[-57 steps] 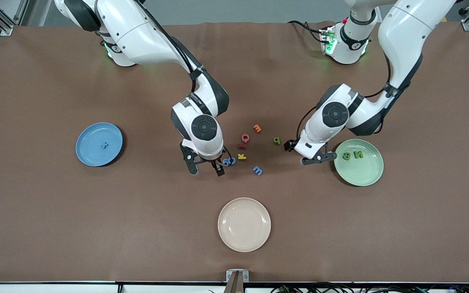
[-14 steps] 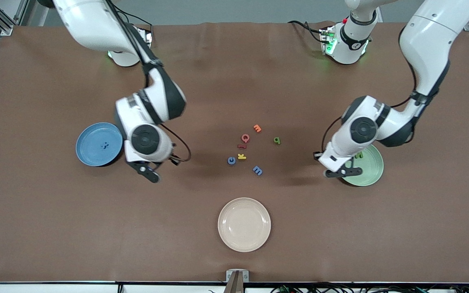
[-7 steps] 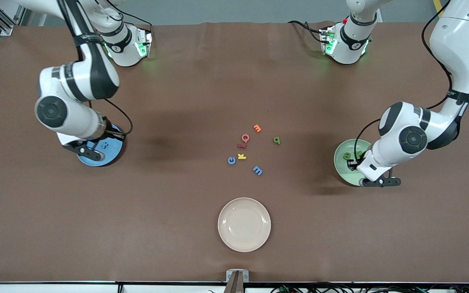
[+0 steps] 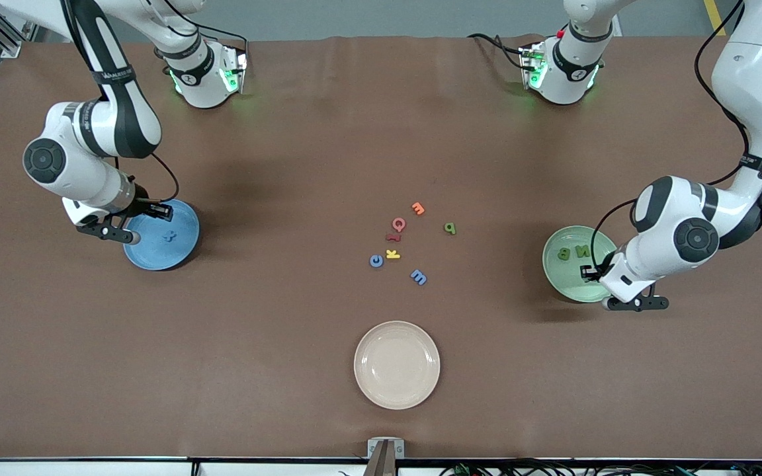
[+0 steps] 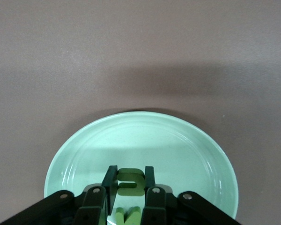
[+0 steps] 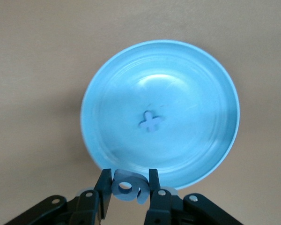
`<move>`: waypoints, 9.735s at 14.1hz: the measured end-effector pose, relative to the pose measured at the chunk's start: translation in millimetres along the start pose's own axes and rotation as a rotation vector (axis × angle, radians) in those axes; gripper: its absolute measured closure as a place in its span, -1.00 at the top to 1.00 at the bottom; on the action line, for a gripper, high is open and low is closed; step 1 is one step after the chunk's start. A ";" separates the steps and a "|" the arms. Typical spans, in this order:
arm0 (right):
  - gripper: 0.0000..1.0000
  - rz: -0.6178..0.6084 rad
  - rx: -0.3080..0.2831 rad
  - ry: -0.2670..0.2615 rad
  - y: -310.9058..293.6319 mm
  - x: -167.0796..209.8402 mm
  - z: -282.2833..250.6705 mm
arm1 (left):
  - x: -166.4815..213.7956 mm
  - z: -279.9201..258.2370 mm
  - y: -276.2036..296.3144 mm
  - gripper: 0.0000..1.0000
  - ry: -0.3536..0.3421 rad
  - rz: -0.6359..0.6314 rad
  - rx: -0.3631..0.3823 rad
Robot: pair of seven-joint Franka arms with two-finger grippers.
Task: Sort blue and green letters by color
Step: 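Open both grippers over the plates, dropping the u and g, then reach the left gripper to green b while the right reaches blue c, then grasp the green b with the left gripper while the right grasps c, then carry the b to the green plate while the right carries c, then release the b on the green plate while the right reaches blue E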
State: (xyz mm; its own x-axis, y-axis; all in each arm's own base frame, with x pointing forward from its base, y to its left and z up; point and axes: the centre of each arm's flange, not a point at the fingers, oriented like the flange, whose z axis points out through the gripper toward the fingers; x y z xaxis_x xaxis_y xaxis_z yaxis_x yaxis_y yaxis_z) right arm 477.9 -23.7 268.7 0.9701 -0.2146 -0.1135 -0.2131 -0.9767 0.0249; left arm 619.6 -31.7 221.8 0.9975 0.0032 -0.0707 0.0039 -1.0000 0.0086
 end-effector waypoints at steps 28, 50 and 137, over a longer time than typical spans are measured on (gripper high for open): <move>1.00 0.661 0.091 0.101 -407.3 -54.9 17.5 | -67.0 -25.6 228.0 0.99 -0.062 -0.287 0.009; 0.88 0.973 0.074 0.097 -523.5 -29.8 89.3 | -125.1 52.5 323.2 0.32 -0.114 -0.349 0.015; 1.00 0.676 0.060 0.132 -497.6 -46.8 5.1 | 3.4 3.3 20.2 1.00 -0.007 -0.219 -0.021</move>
State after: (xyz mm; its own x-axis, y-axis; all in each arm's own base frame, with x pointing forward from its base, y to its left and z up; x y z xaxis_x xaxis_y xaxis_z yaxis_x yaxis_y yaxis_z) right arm 537.9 472.3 256.6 0.6274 -0.7781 0.0296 -0.7783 -0.6278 -0.0073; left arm 622.8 -52.0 218.5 0.9723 0.2198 -0.0800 0.2215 -0.9751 0.0133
